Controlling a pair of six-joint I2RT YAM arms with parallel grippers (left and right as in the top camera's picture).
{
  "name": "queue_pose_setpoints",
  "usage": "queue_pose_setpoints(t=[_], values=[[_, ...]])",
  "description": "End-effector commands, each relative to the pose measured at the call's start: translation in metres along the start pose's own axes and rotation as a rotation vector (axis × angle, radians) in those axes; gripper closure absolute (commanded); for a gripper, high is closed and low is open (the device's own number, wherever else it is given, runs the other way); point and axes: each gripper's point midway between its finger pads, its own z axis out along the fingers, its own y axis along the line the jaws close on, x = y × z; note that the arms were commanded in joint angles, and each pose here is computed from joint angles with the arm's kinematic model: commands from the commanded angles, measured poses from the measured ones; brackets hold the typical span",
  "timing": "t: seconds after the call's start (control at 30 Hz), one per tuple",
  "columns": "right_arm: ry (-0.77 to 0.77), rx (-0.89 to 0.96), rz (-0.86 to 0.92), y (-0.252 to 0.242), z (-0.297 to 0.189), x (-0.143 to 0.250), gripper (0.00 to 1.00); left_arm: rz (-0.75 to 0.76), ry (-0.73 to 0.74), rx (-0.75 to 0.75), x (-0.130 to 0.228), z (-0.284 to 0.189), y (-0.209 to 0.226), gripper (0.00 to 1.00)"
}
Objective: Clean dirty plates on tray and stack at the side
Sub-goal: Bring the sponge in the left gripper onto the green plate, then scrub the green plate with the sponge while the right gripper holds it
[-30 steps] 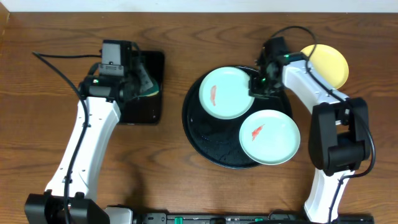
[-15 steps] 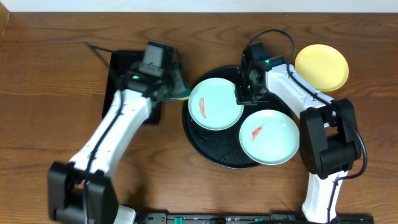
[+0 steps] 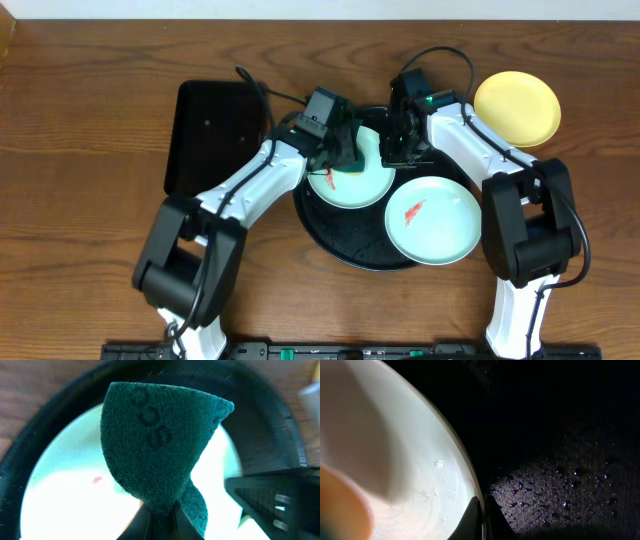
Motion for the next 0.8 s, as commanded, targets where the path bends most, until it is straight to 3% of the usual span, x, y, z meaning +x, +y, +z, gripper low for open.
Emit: queue_pose_setpoints(t=[0.0, 0.2, 0.37, 0.47, 0.77], values=[[0.007, 0.024, 0.012, -0.004, 0.006, 0.002, 0.99, -0.052, 0.072, 0.000, 0.015, 0.014, 0.007, 0.92], [-0.005, 0.020, 0.010, -0.003, 0.006, -0.001, 0.99, -0.040, 0.147, -0.057, 0.034, 0.017, 0.021, 0.93], [-0.004, 0.021, 0.010, -0.003, 0.006, -0.001, 0.99, -0.017, 0.060, -0.399, 0.027, 0.003, 0.084, 0.93], [-0.004, 0.021, 0.010, -0.003, 0.006, -0.001, 0.99, 0.002, -0.002, -0.514, 0.017, -0.010, 0.102, 0.92], [-0.002, 0.021, 0.010, -0.003, 0.006, 0.000, 0.99, -0.009, -0.211, -0.383, -0.033, -0.061, 0.059, 0.93]])
